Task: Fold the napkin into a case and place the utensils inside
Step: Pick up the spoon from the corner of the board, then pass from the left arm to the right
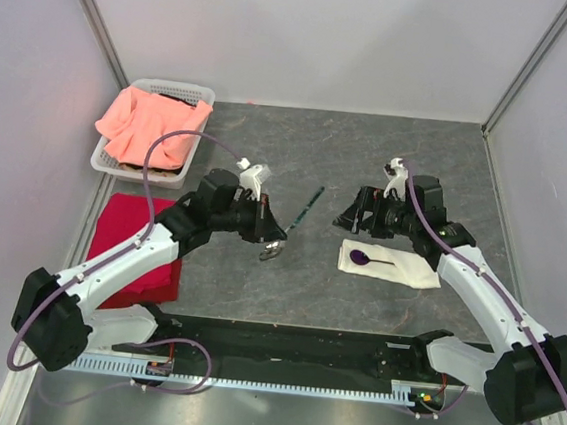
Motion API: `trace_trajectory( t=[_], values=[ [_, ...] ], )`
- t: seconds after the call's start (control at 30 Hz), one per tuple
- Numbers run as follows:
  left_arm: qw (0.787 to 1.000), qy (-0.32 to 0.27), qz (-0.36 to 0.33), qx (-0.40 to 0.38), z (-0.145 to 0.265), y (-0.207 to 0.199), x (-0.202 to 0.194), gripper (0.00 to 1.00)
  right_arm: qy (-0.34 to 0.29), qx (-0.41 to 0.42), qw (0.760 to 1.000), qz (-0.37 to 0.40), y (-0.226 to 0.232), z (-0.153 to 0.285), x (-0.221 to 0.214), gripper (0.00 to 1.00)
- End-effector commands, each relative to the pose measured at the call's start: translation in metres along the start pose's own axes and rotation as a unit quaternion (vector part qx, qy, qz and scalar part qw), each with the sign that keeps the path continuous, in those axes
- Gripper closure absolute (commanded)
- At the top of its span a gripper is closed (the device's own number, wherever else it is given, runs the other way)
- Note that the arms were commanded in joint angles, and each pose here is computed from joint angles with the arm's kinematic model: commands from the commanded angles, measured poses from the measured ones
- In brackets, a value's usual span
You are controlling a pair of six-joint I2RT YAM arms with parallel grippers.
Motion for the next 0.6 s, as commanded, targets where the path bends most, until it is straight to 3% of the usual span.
trace_trajectory(
  t=[0.0,0.23,0.43,0.53,0.57],
  values=[
    [0.981,-0.02,-0.08,-0.178,0.01,-0.05,0.013,0.98,-0.009,0.199,0.98,0.026,0.062,0.016,0.008,0.06],
    [0.981,0.0,-0.059,-0.185,0.0,-0.056,0.013,0.98,-0.015,0.248,0.969,-0.002,0.079,0.024,-0.003,0.11],
    [0.985,-0.022,-0.102,-0.135,-0.005,-0.075,0.015,0.98,-0.03,0.2,0.978,-0.046,0.09,0.011,-0.006,0.21],
    [0.989,-0.047,-0.121,-0.075,-0.004,-0.081,0.021,0.98,-0.043,0.137,0.986,-0.088,0.084,-0.001,-0.011,0.34],
    [0.99,-0.058,-0.124,-0.046,-0.004,-0.079,0.024,0.98,-0.044,0.137,0.984,-0.104,0.087,-0.002,-0.013,0.44]
  ],
)
Point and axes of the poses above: each gripper's point midway between its finger pads, its own z axis back along the fingers, its own y axis along the line the jaws close on, x = y × z, the point moved 6 cm from there along z, back along the fingers, and after that the axes turned 13 degrees about -z, right-handed, at the moved point
